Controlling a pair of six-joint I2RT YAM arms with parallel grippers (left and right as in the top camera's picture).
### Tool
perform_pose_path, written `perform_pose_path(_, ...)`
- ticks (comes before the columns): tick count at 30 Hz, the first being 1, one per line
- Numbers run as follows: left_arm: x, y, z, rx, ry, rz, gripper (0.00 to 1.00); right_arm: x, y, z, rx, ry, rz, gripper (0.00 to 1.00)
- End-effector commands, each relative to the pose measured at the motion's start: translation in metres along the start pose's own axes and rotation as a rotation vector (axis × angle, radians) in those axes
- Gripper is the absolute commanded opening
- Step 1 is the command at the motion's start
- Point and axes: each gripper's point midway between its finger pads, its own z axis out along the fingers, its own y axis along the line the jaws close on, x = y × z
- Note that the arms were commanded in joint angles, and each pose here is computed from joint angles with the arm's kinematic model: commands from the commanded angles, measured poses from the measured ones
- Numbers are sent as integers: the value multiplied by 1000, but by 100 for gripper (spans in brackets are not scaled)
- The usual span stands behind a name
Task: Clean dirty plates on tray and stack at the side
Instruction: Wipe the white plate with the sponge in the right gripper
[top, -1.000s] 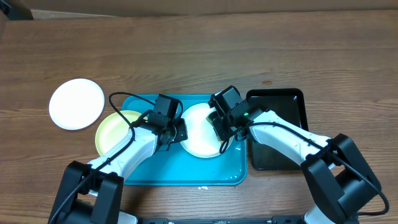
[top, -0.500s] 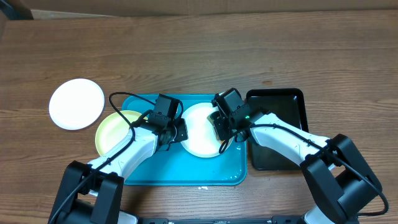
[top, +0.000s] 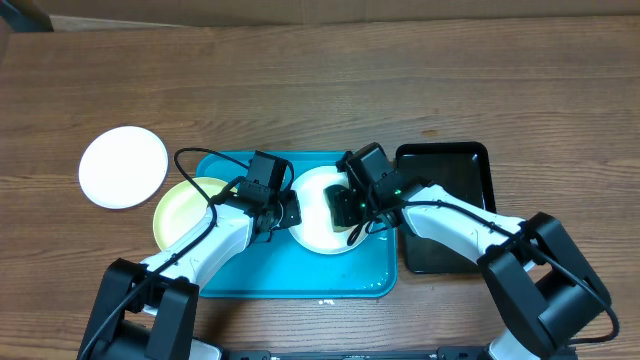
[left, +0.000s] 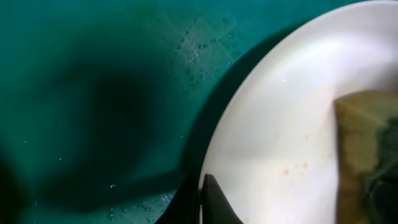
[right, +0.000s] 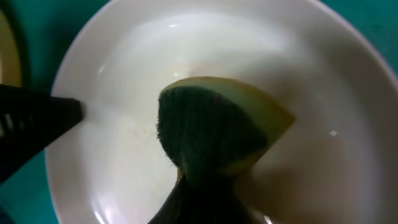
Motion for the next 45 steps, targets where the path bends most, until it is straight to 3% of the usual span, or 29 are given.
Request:
perform_pose_path(1, -2, -1, 1, -1, -4, -1, 4, -10, 12, -4, -118, 11, 61, 4)
perform_pose_path(6, -2, -1, 1, -2, -4, -1, 4, -58, 32, -52, -330, -33, 102, 4)
perform_pose_path(9, -2, -1, 1, -1, -5, -1, 4, -66, 32, -74, -380, -29, 131, 4)
perform_pose_path(17, -3, -1, 1, -1, -5, -1, 4, -17, -27, -48, -35, 76, 216, 4)
perform_pose_path(28, -2, -1, 1, -1, -4, -1, 4, 21, -38, -9, 57, 68, 239, 4)
perform_pose_path(35, -3, -1, 1, -1, -5, -1, 4, 49, -11, 2, 44, 130, 241, 4)
perform_pose_path(42, -3, -1, 1, -1, -5, -1, 4, 46, 21, 10, -11, 95, 248, 4)
perform_pose_path(45, -2, -1, 1, -1, -5, -1, 4, 27, 21, 7, -13, 23, 242, 4)
